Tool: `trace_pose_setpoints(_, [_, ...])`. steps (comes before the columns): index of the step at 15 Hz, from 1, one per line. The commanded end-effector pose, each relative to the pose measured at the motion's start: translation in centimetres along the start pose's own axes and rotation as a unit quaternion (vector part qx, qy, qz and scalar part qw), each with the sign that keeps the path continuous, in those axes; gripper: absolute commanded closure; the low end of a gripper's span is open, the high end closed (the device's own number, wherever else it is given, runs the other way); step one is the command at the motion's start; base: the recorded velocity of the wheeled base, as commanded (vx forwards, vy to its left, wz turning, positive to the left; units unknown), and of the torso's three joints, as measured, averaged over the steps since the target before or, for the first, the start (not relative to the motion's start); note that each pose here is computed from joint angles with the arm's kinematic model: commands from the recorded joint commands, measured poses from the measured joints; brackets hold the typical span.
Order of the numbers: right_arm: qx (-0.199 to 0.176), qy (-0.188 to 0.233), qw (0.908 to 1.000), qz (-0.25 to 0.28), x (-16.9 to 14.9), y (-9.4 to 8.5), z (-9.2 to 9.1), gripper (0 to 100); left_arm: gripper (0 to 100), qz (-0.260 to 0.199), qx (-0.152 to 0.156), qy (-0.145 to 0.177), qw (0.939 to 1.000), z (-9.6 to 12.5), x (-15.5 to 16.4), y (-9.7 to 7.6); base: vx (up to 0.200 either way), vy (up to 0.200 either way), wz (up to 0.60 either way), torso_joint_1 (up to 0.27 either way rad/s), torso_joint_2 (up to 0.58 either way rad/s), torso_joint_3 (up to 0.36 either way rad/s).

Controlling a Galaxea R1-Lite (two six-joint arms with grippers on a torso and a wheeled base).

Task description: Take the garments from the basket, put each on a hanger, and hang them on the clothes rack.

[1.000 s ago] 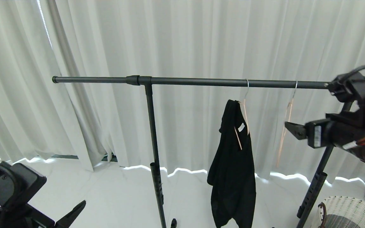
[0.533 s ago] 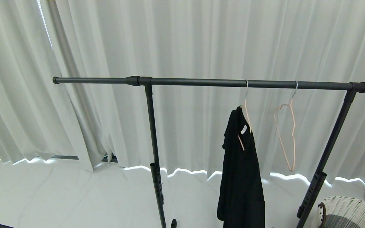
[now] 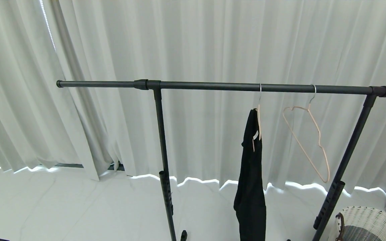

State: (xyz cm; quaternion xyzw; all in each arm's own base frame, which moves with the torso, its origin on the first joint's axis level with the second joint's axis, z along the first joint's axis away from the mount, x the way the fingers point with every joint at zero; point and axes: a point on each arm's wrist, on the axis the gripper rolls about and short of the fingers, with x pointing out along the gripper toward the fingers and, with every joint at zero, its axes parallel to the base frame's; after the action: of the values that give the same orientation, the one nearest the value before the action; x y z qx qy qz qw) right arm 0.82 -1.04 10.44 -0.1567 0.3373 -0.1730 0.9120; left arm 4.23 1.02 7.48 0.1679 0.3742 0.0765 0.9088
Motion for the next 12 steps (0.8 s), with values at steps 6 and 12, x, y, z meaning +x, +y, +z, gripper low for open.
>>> trace_pose_setpoints(6, [0.006, -0.009, 0.9999, 0.003, -0.14, -0.03, -0.28, 0, 0, -0.002, -0.005, 0.009, 0.9999, 0.02, 0.16, -0.01, -0.167, 0.0, 0.0, 0.001, 0.0, 0.003])
trace_pose_setpoints(12, [0.005, -0.01, 0.9996, 0.028, -0.1, 0.1, -0.23, 0, 0, 0.016, -0.036, 0.012, 0.9991, -0.02, 0.1, 0.03, 0.0, 0.0, 0.0, 0.0, 0.0, 0.0])
